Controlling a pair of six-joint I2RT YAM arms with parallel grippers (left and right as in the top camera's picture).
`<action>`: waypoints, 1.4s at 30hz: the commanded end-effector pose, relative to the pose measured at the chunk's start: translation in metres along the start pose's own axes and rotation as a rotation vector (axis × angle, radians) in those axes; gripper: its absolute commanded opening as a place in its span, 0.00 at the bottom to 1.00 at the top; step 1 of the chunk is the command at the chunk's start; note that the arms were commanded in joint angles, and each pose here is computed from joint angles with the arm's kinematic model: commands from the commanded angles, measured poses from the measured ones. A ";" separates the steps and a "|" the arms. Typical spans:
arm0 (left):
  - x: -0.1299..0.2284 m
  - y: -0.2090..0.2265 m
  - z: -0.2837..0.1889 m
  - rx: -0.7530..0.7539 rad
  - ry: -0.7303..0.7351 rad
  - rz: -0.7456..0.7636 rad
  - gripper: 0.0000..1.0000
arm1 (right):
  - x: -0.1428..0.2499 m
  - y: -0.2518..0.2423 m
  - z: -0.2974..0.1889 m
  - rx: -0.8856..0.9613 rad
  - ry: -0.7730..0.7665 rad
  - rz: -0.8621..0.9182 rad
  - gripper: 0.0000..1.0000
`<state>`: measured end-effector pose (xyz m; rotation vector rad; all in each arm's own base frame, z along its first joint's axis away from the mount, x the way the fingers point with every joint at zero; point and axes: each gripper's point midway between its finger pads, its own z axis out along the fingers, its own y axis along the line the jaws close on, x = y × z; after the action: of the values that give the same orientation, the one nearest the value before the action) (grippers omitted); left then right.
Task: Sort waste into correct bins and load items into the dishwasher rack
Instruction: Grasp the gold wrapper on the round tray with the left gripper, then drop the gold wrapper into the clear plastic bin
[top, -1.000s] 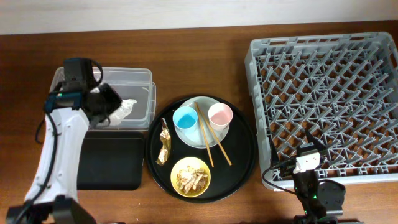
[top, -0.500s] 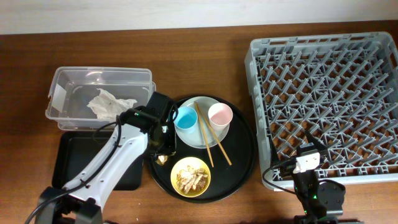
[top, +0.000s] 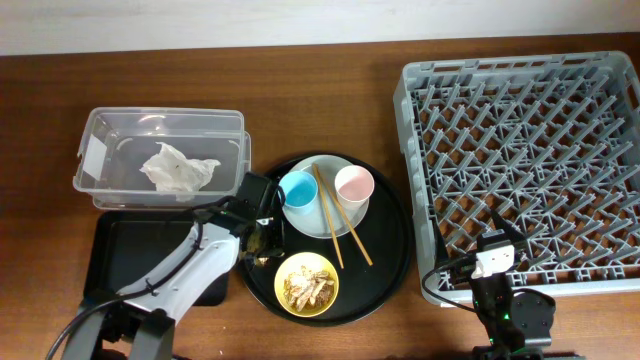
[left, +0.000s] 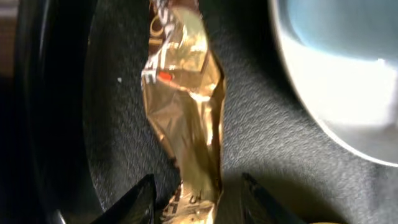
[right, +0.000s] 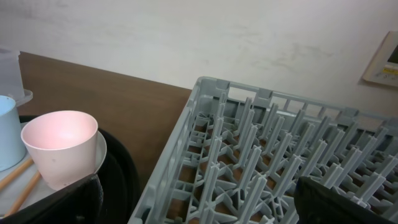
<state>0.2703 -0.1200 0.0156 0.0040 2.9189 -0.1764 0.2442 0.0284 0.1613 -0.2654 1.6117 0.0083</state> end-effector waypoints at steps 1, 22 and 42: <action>0.004 0.002 0.002 -0.010 0.005 0.018 0.42 | 0.002 0.001 0.000 -0.004 0.002 0.002 0.99; -0.107 0.028 -0.178 -0.209 -0.469 -0.108 0.01 | 0.002 0.001 0.000 -0.004 0.002 0.002 0.98; -0.192 0.129 -0.103 -0.237 -0.535 -0.504 0.61 | 0.002 0.001 0.000 -0.004 0.001 0.002 0.99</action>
<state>0.4339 0.0233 0.1068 -0.7068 2.4047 0.1438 0.2442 0.0284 0.1613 -0.2647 1.6114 0.0088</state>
